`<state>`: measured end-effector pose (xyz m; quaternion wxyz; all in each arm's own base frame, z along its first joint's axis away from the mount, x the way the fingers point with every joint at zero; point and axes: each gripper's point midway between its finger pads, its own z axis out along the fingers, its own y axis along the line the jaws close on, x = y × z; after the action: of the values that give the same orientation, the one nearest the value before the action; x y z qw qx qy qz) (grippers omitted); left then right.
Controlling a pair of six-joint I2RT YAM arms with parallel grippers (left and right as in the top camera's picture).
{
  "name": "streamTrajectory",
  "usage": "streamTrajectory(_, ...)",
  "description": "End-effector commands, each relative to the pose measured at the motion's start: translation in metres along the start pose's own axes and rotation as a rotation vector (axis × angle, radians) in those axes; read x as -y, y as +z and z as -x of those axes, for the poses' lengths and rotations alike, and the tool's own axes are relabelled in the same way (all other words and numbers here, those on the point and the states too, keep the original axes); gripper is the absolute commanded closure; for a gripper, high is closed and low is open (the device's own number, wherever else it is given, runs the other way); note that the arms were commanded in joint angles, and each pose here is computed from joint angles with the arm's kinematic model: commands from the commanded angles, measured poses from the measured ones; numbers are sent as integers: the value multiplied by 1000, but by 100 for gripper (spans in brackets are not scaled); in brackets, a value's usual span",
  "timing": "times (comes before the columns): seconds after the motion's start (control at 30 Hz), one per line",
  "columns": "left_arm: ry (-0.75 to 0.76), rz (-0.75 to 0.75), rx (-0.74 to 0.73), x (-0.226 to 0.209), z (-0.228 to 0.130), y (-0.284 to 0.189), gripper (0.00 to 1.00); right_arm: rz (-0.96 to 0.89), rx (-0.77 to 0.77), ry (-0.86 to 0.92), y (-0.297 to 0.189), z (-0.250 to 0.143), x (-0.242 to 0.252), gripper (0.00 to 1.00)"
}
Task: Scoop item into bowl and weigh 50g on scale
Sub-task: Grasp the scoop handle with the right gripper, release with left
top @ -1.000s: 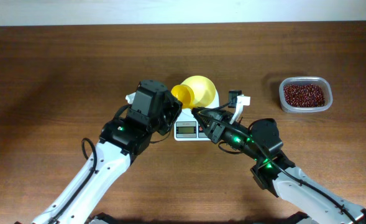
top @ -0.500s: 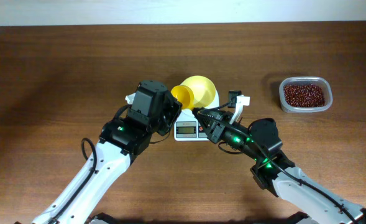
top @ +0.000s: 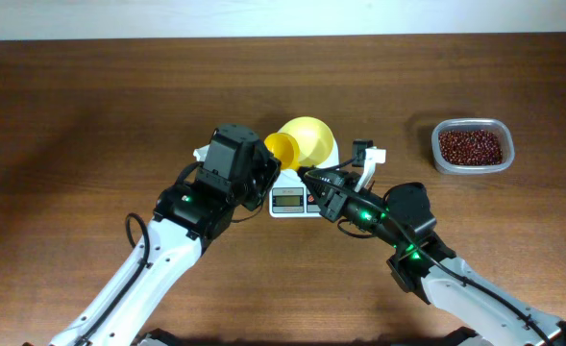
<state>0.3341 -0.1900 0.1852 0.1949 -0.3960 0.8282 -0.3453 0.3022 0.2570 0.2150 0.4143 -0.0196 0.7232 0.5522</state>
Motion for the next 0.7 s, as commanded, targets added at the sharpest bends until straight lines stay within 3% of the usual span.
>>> streamTrajectory(0.0, 7, 18, 10, -4, 1, 2, 100, 27, 2, -12, 2, 3, -9, 96)
streamTrajectory(0.17, 7, 26, 9, -6, 1, 2, 99, 27, 2, -17, 2, 2, -9, 96)
streamTrajectory(0.3, 5, 32, 7, -8, 0, 2, 73, 26, 2, -20, 2, 2, -8, 96)
streamTrajectory(0.37, 6, 28, 8, -6, 0, 2, 67, 17, 2, -16, 3, 2, -5, 96)
streamTrajectory(0.57, 30, 4, 12, 0, 2, 2, 62, -52, 12, -52, 5, 0, 12, 96)
streamTrajectory(0.67, 184, -57, 39, 15, 10, 1, 59, -57, 8, -174, 5, 1, 13, 96)
